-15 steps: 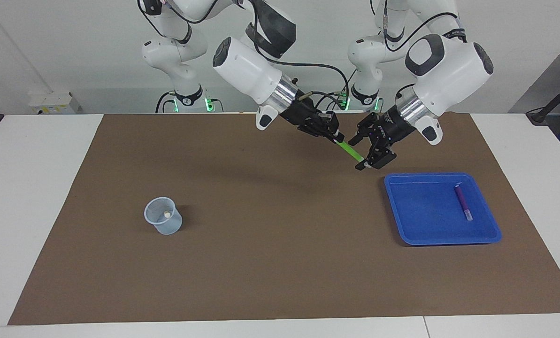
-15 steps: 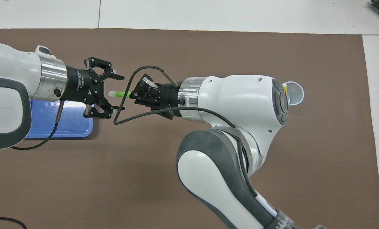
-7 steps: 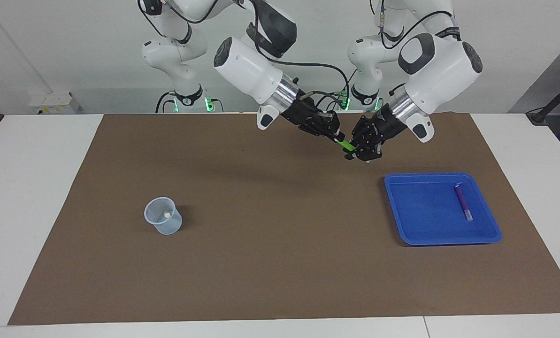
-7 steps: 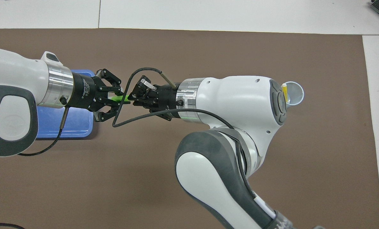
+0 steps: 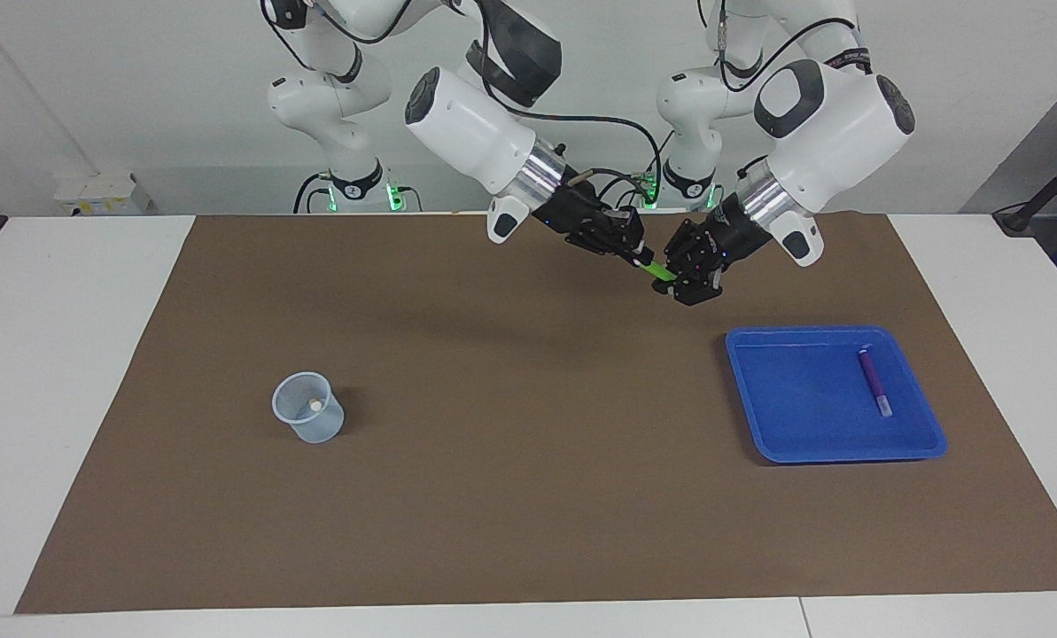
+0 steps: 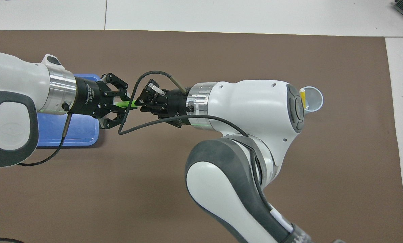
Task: Right arm passes pens to left for tray arrangement
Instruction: 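Close the left gripper on the green pen held by the right gripper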
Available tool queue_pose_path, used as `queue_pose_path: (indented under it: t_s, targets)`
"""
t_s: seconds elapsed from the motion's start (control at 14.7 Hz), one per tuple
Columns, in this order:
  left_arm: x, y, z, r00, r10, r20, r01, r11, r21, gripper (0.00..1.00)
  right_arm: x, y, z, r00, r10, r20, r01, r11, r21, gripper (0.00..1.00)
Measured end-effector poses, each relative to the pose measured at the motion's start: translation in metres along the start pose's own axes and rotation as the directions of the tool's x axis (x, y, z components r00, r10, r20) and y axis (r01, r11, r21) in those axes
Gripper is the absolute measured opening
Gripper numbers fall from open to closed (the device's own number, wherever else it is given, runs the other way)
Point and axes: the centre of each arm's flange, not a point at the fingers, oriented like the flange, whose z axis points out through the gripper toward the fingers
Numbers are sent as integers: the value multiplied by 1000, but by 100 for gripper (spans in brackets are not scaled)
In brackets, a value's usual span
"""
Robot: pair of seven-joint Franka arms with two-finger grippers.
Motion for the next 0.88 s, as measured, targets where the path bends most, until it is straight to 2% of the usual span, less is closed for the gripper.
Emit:
queue_pose_path:
  t_s: [0.34, 0.61, 0.88]
  targets:
    - [19, 1, -10, 997, 71, 2, -71, 997, 12, 9, -6, -4, 6, 1000, -8, 5, 8, 1000, 9, 17]
    - [23, 0, -10, 990, 132, -53, -131, 991, 26, 9, -8, -3, 15, 1000, -8, 15, 8, 1000, 5, 17]
    - [27, -1, -11, 986, 156, -59, -154, 988, 30, 9, -10, -4, 19, 1000, -10, 21, 10, 1000, 4, 17]
